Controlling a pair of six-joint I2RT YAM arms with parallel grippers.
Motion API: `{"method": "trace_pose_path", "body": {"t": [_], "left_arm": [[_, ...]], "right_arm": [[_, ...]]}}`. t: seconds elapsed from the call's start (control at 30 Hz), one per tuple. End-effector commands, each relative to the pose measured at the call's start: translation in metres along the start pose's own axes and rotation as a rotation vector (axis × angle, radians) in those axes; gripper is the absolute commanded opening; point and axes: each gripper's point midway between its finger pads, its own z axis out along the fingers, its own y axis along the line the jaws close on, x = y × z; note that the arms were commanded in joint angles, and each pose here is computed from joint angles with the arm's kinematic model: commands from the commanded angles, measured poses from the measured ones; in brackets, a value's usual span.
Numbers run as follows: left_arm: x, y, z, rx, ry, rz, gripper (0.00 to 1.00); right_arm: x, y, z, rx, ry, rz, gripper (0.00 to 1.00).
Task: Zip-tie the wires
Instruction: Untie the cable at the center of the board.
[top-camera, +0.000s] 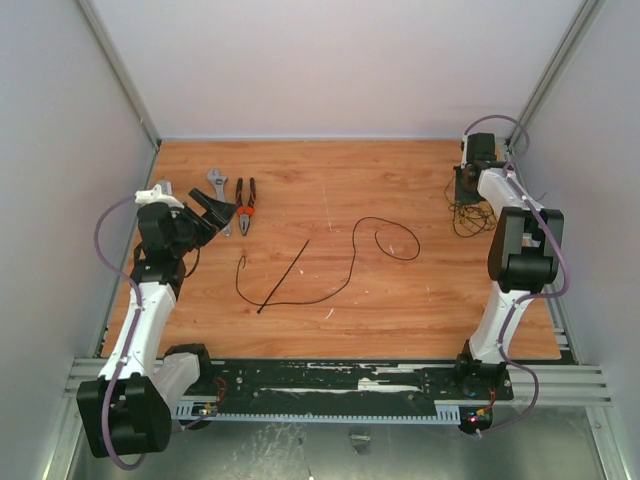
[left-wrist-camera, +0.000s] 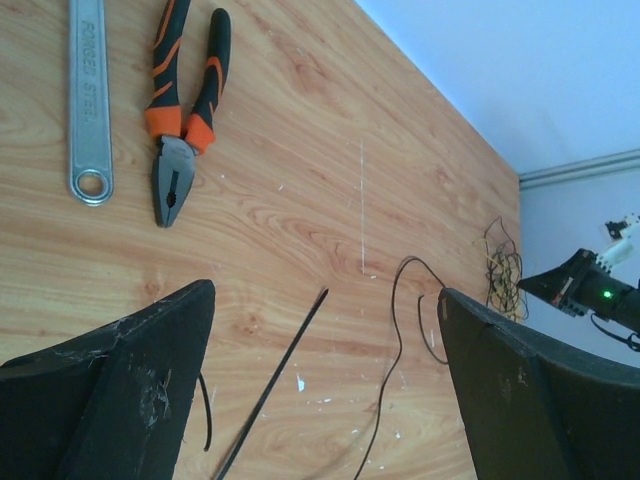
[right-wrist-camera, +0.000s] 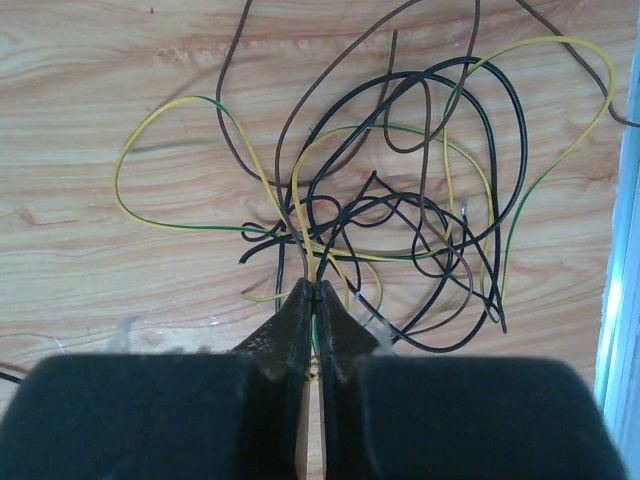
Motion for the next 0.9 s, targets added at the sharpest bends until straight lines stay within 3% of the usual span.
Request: {"method": "trace_pose_path", "body": {"t": [0.0, 0.13, 0.3, 0.6, 0.77, 0.87], "left_arm": [[-0.007, -0.014, 0.002, 0.049, -0.005, 0.033, 0.98], [-0.010, -0.025, 0.005, 0.080, 0.000, 0.055, 0.98], [-0.001, -0.036, 0.021, 0.098, 0.063, 0.065, 0.98], [0.008, -0.121, 0.051, 0.263, 0.088, 0.152, 0.98], [0.020, -0.184, 0.062, 0.420, 0.109, 0.174, 0.98], [0.026, -0.224, 0.064, 0.499, 0.123, 0.201, 0.97]], "right_arm": [[-0.004, -0.012, -0.007, 0.038, -0.010, 0.004, 0.00], [-0.033, -0.012, -0.032, 0.023, -0.092, 0.022, 0.00], [-0.096, -0.006, -0.091, -0.057, -0.287, 0.046, 0.00], [-0.213, 0.035, -0.274, -0.398, -0.818, 0.065, 0.00], [-0.223, 0.062, -0.345, -0.611, -0.957, 0.015, 0.00], [-0.208, 0.070, -0.349, -0.657, -0.942, 0.005, 0.00]]}}
